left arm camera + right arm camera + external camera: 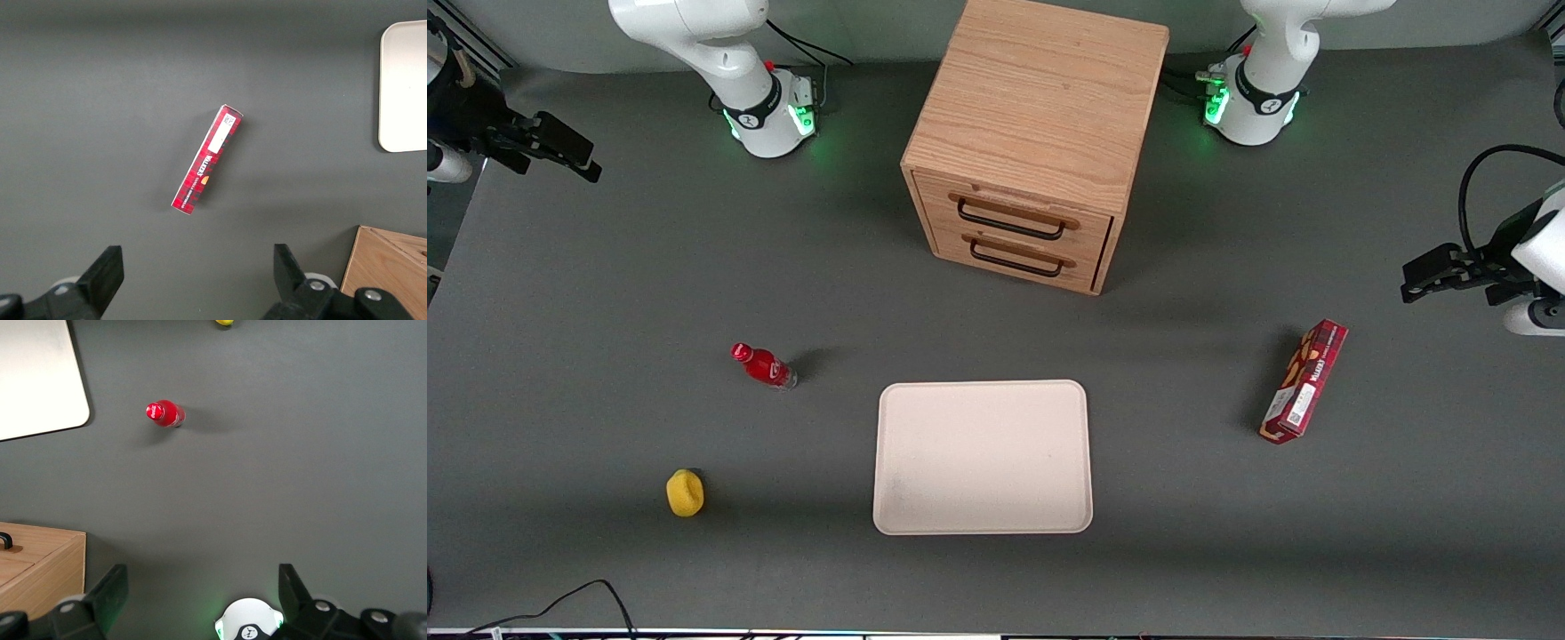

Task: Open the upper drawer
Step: 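Move the right gripper toward the upper drawer's black handle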

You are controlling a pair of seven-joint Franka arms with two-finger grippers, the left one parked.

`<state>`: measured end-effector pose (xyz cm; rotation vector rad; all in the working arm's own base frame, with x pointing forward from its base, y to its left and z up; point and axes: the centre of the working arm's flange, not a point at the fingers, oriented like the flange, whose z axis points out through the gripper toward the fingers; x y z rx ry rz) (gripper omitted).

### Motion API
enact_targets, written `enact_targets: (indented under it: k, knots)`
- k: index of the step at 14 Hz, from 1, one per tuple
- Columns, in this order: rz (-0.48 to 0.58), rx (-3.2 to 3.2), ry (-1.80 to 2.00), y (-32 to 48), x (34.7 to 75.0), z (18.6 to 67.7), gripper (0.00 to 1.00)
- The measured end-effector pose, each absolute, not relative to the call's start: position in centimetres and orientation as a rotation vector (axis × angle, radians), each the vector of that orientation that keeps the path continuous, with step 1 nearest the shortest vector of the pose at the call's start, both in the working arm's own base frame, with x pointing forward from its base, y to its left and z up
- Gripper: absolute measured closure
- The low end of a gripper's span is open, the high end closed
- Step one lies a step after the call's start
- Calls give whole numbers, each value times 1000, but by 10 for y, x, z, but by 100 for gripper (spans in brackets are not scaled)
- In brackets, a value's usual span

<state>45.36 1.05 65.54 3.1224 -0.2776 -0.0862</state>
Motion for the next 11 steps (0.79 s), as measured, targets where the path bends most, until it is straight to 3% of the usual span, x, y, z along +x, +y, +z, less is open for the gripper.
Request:
enact_targets:
  k: [7,11]
  knots:
    - [-91,3140,-227,21,452,664,0]
    - [-138,3285,-19,94,453,670,0]
